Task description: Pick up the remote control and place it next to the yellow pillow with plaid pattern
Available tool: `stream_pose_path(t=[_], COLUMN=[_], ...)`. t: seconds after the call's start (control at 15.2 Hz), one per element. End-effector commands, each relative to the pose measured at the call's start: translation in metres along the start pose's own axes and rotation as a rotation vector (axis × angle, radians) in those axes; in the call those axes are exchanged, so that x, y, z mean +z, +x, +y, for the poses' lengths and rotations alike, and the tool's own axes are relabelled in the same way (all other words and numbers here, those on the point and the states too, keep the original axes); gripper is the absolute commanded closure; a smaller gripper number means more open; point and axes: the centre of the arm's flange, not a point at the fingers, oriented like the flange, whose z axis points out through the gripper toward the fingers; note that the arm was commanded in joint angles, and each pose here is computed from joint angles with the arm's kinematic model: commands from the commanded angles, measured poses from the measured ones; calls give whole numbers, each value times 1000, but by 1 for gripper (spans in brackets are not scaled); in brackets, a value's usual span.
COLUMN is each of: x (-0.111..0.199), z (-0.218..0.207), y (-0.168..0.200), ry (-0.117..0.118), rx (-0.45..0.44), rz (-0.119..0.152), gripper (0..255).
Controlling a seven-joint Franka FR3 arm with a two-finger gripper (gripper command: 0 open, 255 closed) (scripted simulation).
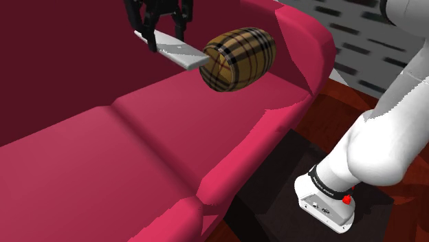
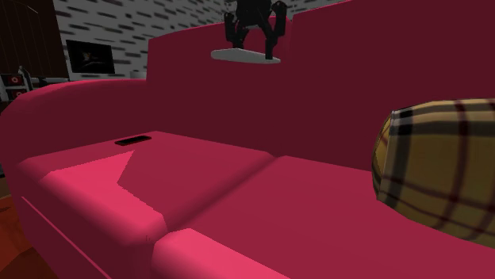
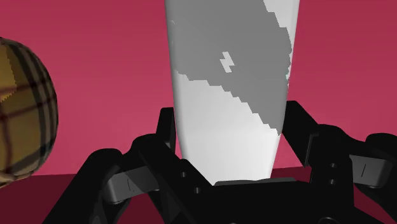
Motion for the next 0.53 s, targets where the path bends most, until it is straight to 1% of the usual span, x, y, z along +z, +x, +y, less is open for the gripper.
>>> stream_pose_path(t=[0.0, 0.46], x=[1, 2], z=[23, 108], y=[-10, -45], ry=[1, 1], rx=[0, 0], rz=[0, 0], gripper=[255, 255])
